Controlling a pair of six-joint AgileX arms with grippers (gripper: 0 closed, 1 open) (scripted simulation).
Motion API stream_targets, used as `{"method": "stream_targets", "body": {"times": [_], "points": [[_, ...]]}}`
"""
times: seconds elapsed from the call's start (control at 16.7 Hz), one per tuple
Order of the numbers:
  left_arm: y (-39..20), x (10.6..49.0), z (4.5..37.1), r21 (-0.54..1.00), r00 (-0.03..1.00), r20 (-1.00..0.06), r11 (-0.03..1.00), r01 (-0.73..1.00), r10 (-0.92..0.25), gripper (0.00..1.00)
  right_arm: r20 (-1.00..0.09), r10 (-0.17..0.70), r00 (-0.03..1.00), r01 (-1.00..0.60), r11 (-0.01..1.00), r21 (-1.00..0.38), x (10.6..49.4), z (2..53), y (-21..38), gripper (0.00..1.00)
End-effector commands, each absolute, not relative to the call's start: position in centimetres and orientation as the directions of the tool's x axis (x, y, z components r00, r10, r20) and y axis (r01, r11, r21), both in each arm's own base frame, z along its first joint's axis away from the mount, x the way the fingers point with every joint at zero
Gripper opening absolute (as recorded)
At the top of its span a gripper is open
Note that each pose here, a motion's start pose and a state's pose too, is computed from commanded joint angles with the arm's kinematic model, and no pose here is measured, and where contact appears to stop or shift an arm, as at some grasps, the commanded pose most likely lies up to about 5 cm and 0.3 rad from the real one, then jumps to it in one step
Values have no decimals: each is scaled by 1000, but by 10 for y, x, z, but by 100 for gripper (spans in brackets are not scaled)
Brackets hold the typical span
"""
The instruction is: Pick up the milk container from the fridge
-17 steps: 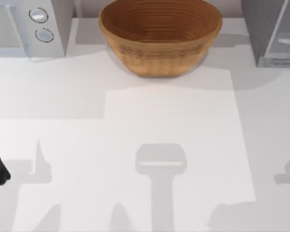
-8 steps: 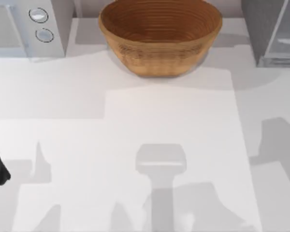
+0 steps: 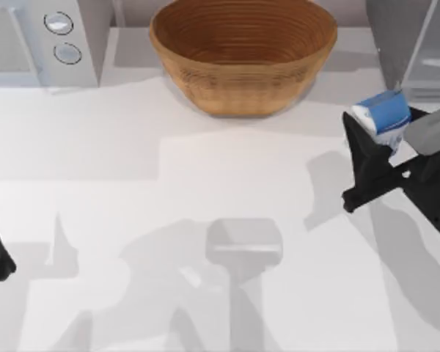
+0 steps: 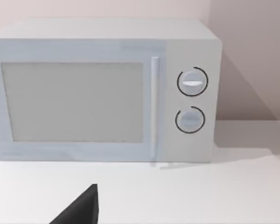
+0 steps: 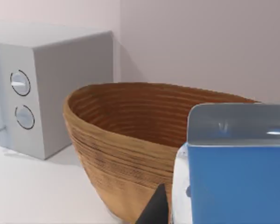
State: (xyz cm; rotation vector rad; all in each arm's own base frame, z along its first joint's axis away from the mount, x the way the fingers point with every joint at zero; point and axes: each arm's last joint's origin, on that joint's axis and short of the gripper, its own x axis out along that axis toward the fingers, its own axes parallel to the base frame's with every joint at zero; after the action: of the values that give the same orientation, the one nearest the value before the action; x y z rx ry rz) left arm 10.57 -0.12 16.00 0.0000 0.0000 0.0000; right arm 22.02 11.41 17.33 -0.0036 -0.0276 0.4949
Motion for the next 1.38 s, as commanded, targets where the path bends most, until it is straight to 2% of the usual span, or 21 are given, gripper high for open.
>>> {"method": "stream_targets", "body": {"times": [0.3,0.54,1.08,1.38], "points": [[-1,106,160,0,1000,0,1000,0,0,100,6,609,793,-609,793,-5,235,114,172,0],[-1,106,160,0,1000,0,1000,0,0,100,0,673,739,-673,739,0,230,75,198,0],[-1,106,160,0,1000,0,1000,0,0,100,-4,690,724,-690,724,4,227,62,204,0],[-1,106,160,0,1000,0,1000,0,0,100,-6,692,722,-692,722,0,251,48,230,0]]}}
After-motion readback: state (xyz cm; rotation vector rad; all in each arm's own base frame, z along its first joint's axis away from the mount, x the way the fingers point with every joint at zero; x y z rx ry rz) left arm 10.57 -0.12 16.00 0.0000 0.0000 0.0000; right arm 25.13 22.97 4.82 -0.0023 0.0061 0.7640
